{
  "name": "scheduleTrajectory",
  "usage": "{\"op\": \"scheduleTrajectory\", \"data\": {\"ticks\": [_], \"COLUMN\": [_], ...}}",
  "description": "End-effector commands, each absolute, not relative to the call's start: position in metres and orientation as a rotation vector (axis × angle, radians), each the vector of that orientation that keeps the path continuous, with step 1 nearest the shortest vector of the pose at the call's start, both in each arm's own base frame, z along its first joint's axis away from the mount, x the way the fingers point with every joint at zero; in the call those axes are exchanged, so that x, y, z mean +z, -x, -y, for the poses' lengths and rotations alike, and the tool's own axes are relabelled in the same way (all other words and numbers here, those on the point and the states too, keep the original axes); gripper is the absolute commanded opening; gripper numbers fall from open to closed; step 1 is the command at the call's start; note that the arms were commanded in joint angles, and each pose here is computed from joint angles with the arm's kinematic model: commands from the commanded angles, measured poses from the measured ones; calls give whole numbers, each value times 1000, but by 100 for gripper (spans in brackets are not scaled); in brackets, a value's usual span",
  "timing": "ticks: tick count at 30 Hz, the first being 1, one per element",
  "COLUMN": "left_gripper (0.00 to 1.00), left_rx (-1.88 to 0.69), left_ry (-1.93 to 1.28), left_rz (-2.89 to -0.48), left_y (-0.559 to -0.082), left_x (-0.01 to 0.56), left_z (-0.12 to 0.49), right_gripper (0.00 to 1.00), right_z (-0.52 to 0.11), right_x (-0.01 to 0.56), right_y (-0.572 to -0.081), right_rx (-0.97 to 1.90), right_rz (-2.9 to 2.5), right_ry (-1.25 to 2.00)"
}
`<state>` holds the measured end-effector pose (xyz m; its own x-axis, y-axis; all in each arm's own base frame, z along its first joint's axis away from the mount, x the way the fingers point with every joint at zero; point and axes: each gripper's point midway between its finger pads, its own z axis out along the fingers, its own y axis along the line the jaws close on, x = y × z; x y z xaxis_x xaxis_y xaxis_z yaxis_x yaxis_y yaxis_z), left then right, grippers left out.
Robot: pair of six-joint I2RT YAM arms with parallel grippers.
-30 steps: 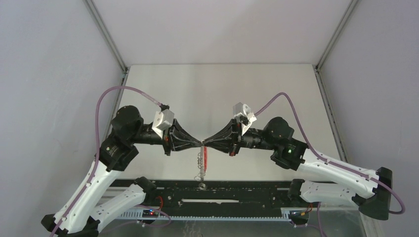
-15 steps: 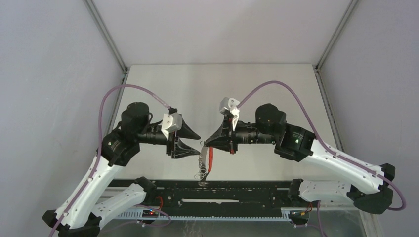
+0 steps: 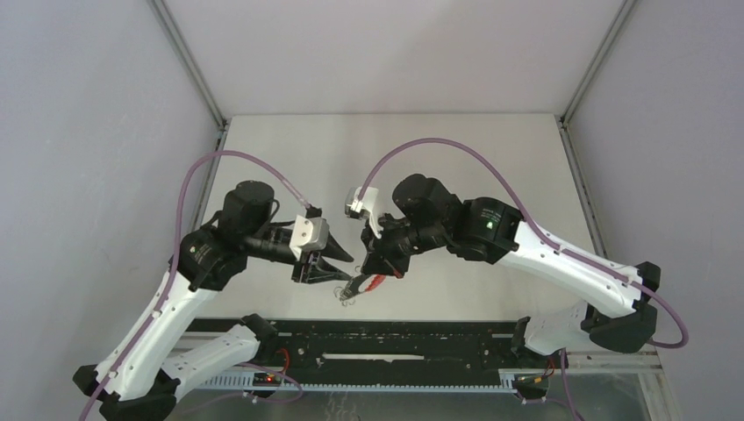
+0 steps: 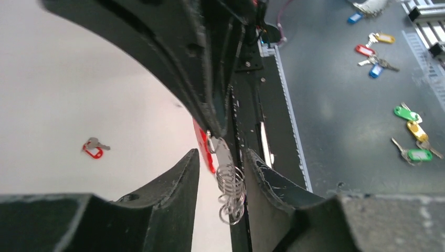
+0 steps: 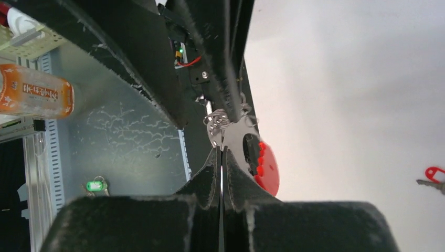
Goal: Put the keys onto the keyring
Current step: Adjust the keyring.
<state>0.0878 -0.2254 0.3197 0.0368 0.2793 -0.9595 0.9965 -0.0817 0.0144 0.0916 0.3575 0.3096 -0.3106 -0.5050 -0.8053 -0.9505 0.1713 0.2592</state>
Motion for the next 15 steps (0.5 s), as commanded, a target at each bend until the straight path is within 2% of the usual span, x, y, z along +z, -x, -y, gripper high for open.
{"op": "scheduleTrajectory", "data": {"ticks": [1,8,13,15], "left_gripper": [41,38,36,30], "left_rx": [-1076,-989,-1017,-1047], "left_ry": [-1570,-1549,-1527,-1534], "left_rz": [-1292,-1319,-1318,-1308], "left_y": [-76,-92,-92,-87], "left_x": [320,313,316,317], "left_z": [223,225,229,230], "right_gripper": [0,0,0,0], "right_z": [-354,-360,-363,-365], "right_x": [329,335,334,332], "right_y": [-86,-80,-76,-75], "right_rx": [1031,1040,1042,1044], "right_rz": [-1867,-1826,-1832,-1839], "right_ry": [1396,1451,1493,1502]}}
